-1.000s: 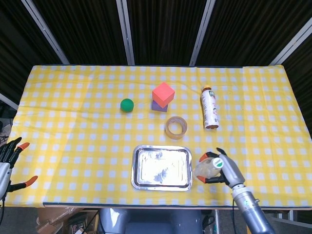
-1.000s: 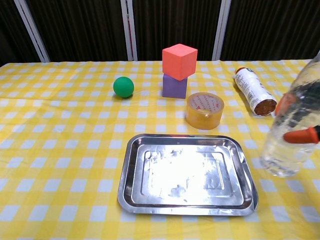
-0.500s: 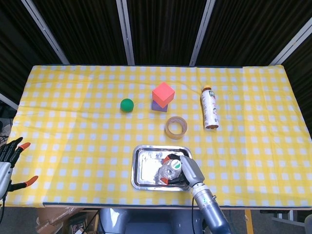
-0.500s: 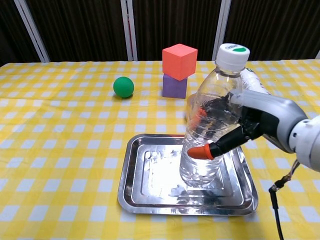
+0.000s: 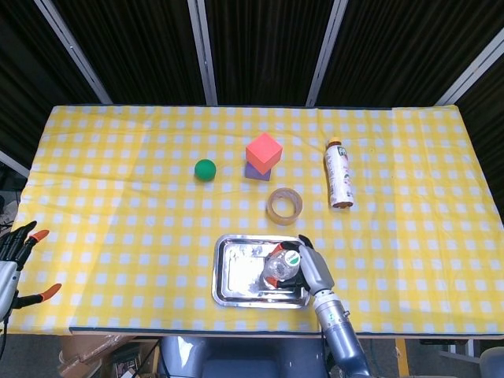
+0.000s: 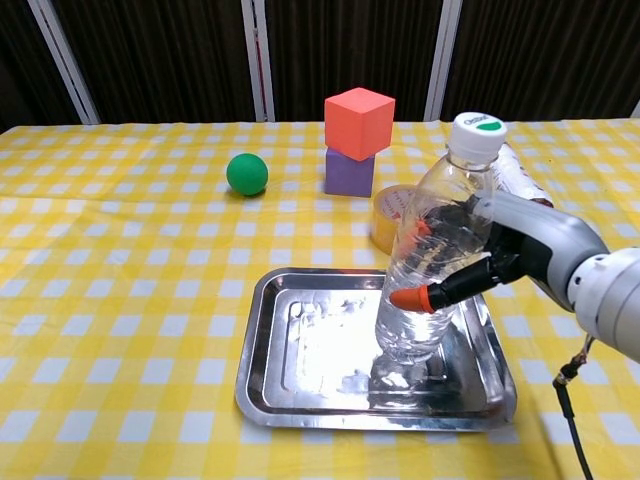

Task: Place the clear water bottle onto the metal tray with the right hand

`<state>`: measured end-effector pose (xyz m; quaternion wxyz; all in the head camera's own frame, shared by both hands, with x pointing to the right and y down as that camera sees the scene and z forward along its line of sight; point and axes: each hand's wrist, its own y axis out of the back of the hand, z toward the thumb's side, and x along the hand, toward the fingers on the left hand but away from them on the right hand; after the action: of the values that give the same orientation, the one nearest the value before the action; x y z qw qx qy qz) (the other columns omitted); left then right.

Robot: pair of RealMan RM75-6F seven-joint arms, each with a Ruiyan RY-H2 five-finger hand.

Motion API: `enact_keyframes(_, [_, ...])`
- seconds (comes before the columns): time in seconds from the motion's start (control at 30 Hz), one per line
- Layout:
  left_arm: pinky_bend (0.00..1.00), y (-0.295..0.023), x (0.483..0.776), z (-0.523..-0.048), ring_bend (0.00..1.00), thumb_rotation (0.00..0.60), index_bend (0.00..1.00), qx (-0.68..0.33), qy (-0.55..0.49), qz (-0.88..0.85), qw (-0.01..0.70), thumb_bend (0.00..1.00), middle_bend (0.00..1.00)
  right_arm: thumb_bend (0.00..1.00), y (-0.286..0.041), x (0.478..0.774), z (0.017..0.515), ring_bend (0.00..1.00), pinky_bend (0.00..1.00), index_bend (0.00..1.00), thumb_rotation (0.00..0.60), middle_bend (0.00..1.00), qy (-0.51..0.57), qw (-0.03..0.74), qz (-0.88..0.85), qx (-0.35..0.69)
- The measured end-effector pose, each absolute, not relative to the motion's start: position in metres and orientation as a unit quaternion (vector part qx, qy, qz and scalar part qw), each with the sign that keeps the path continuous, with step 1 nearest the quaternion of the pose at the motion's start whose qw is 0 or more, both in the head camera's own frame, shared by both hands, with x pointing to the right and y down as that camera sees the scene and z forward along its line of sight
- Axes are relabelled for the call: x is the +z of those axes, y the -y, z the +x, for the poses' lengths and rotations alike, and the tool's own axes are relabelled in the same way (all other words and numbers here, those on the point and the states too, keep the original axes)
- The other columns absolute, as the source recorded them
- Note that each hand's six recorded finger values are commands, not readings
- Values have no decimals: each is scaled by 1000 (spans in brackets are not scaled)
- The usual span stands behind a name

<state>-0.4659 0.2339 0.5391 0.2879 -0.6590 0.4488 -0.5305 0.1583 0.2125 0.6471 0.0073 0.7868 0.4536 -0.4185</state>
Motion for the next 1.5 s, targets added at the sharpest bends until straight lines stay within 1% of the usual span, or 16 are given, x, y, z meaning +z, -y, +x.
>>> enact_keyframes(0.3, [0,-235,539,-465,0,600,126,-532,-447,-658,290,156,0,873,-224,656,155,398,0,942,600,721,-441,19,796,-415])
enact_keyframes(0.37, [0,-234,539,-466,0,600,126,-533,-447,-657,290,156,0,873,-225,656,154,397,0,920,600,716,-436,17,798,-416])
enact_keyframes(0.4, [0,-234,540,-466,0,600,126,-533,-447,-657,289,156,0,873,-225,656,155,397,0,878,600,699,-436,16,798,-416])
enact_keyframes(0.47, [0,-234,540,-465,0,600,126,-533,-446,-658,289,156,0,835,-225,656,155,391,0,765,600,655,-435,16,799,-414])
enact_keyframes(0.53, [0,-235,541,-465,0,600,126,-534,-444,-659,289,156,0,715,-227,657,154,362,0,607,600,587,-429,17,802,-415])
enact_keyframes(0.57, [0,-235,541,-464,0,600,126,-534,-444,-659,289,156,0,670,-228,658,154,348,0,559,600,558,-426,18,804,-416])
enact_keyframes(0.63, [0,-235,540,-464,0,600,126,-534,-444,-659,289,155,0,558,-230,660,154,300,0,440,600,465,-417,22,807,-416])
enact_keyframes(0.73, [0,-235,540,-465,0,600,126,-534,-445,-658,289,156,0,458,-234,662,153,247,0,308,600,374,-407,37,814,-413])
enact_keyframes(0.83, [0,-235,539,-465,0,600,126,-533,-446,-658,289,156,0,395,-237,664,153,199,0,217,600,298,-396,53,820,-410])
enact_keyframes(1.0, [0,-235,539,-464,0,600,126,-532,-446,-659,290,156,0,318,-239,665,153,140,0,143,600,201,-387,72,827,-400])
enact_keyframes(1.13, [0,-235,538,-465,0,600,126,-531,-447,-658,290,156,0,296,-237,663,152,95,0,112,600,153,-391,81,832,-384])
enact_keyframes(1.3, [0,-236,539,-465,0,600,126,-532,-446,-659,290,156,0,294,-237,660,156,57,0,105,600,132,-391,84,837,-374])
enact_keyframes(1.5, [0,-235,540,-465,0,600,126,-534,-445,-658,289,156,0,294,-239,655,181,32,0,105,600,126,-375,73,837,-390])
